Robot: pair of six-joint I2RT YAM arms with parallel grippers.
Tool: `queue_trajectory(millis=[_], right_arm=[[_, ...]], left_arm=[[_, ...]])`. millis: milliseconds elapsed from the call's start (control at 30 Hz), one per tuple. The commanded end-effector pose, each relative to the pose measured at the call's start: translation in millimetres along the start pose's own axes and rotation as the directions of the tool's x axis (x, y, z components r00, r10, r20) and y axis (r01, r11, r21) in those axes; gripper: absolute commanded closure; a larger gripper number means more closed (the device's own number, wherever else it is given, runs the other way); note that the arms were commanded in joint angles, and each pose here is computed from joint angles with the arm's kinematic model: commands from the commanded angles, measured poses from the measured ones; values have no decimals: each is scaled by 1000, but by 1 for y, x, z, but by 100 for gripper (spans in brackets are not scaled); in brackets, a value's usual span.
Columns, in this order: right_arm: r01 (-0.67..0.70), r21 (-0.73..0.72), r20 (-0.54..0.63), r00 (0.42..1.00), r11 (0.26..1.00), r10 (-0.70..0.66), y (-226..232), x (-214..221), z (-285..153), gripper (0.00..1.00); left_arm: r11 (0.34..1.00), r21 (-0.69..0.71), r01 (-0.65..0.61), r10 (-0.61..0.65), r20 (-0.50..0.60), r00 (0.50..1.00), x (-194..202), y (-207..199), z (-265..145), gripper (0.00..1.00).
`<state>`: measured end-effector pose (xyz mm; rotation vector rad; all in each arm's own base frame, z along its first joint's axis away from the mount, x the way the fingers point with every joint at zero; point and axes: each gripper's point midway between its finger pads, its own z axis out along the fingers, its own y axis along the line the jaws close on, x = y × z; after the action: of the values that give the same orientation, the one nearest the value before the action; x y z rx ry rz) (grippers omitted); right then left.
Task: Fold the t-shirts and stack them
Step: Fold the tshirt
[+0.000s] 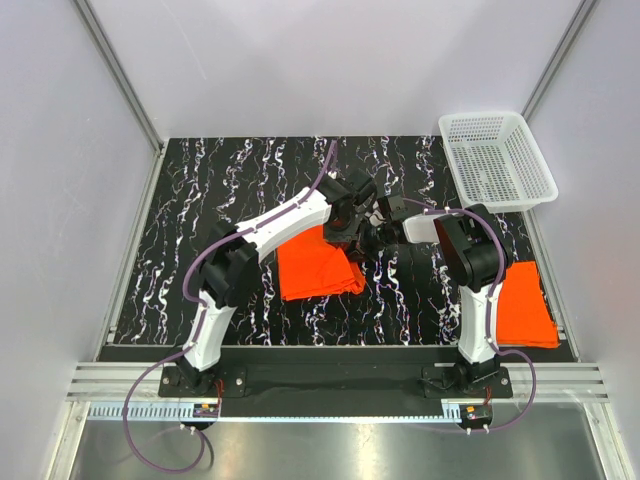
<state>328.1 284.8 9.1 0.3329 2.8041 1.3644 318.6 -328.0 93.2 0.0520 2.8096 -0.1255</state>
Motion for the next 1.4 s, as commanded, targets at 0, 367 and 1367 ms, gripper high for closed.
queue_trajectory(millis=[0, 367, 1367], right_arm=[[-17, 189, 85, 996, 982, 1, -44, -7, 3, 100], [-29, 198, 86, 996, 980, 12, -47, -6, 4, 100], [39, 213, 110, 992, 976, -64, -22, -8, -34, 88]], left_arm=[[994, 111, 20, -28, 66, 997, -15, -16, -32, 100], [988, 151, 25, -38, 81, 996, -26, -29, -37, 100], [989, 147, -32, 28, 28, 999, -20, -22, -10, 65]])
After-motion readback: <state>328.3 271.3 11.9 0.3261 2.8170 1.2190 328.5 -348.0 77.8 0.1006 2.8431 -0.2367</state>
